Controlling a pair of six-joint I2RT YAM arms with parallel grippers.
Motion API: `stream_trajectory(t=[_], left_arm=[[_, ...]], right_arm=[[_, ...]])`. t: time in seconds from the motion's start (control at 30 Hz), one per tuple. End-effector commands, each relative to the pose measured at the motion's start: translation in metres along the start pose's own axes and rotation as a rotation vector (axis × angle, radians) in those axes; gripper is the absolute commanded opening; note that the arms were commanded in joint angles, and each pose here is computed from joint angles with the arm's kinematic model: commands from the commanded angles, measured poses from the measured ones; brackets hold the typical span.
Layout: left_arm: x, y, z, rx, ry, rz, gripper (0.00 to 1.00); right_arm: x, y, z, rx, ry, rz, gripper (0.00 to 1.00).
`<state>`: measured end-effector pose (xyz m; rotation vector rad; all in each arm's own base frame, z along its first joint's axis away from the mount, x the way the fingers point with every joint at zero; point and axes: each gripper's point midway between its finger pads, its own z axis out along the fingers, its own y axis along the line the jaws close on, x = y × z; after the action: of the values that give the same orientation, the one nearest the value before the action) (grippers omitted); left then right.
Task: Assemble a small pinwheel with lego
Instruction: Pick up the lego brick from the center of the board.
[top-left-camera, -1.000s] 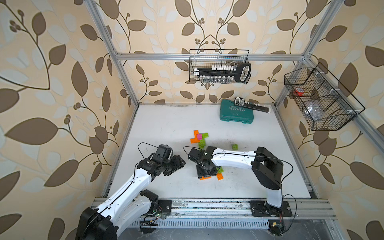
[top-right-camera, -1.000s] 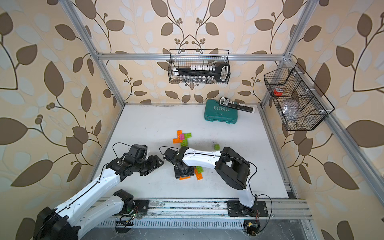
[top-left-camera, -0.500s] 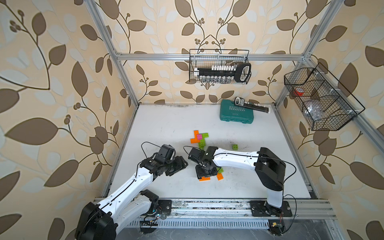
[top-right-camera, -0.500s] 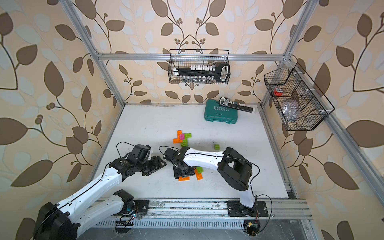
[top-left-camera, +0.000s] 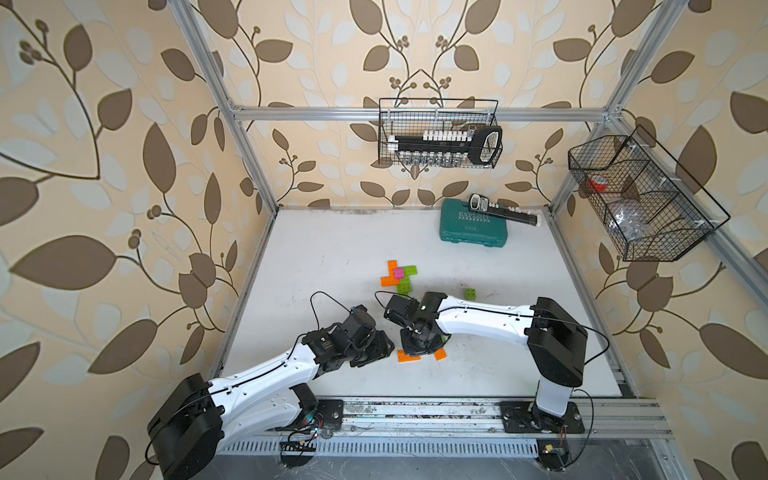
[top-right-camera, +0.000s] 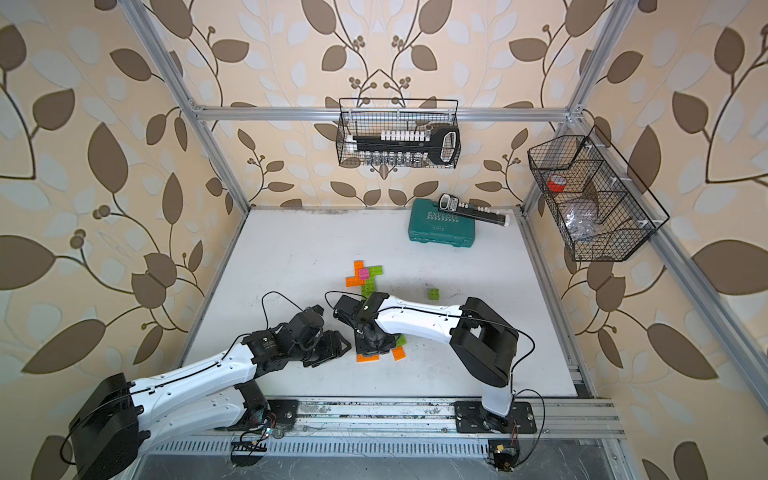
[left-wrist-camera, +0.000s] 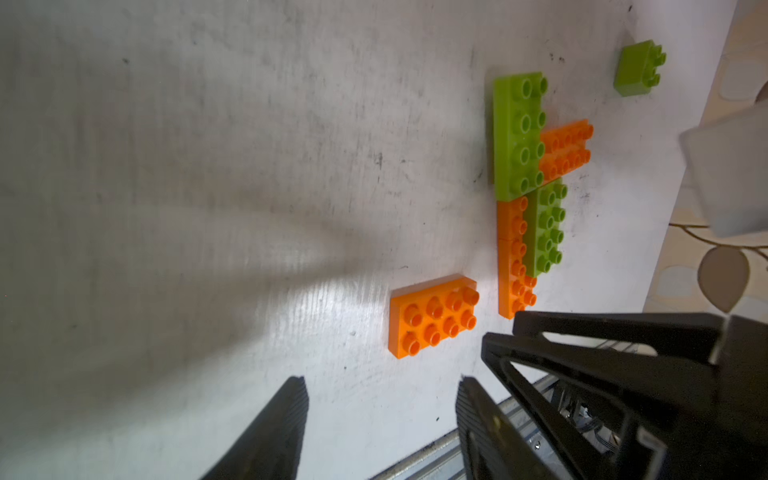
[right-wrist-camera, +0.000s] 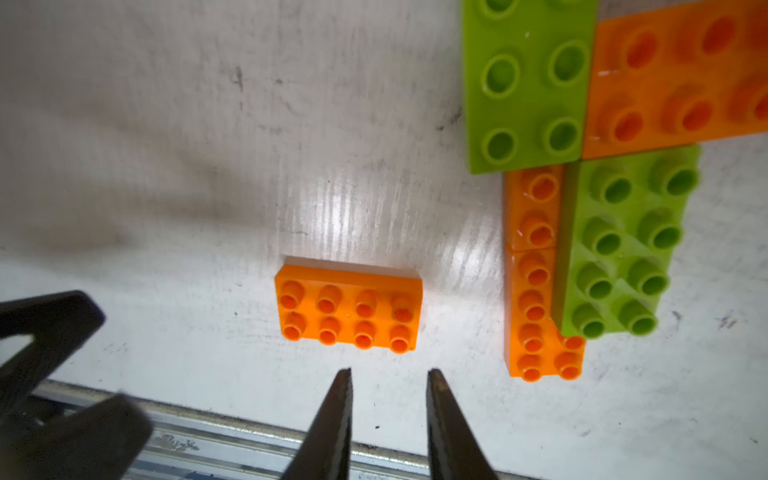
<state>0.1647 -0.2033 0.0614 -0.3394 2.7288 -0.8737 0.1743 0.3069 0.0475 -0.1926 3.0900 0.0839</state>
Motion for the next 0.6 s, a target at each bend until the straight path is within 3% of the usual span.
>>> stream_trajectory(t=[0.0,0.57], left_arm=[[-0.014,-0.016,-0.003,0.037,-0.053,-0.001,0.60],[-0.011,-0.015,0.003,0.042,-0.032,0.005,0.60]], right_arm=[[0.002,-0.009,0.010,0.059,0.026,0.024,0.24],[0.004,-0.008,0.022,0.076,0.061,0.039,0.19]])
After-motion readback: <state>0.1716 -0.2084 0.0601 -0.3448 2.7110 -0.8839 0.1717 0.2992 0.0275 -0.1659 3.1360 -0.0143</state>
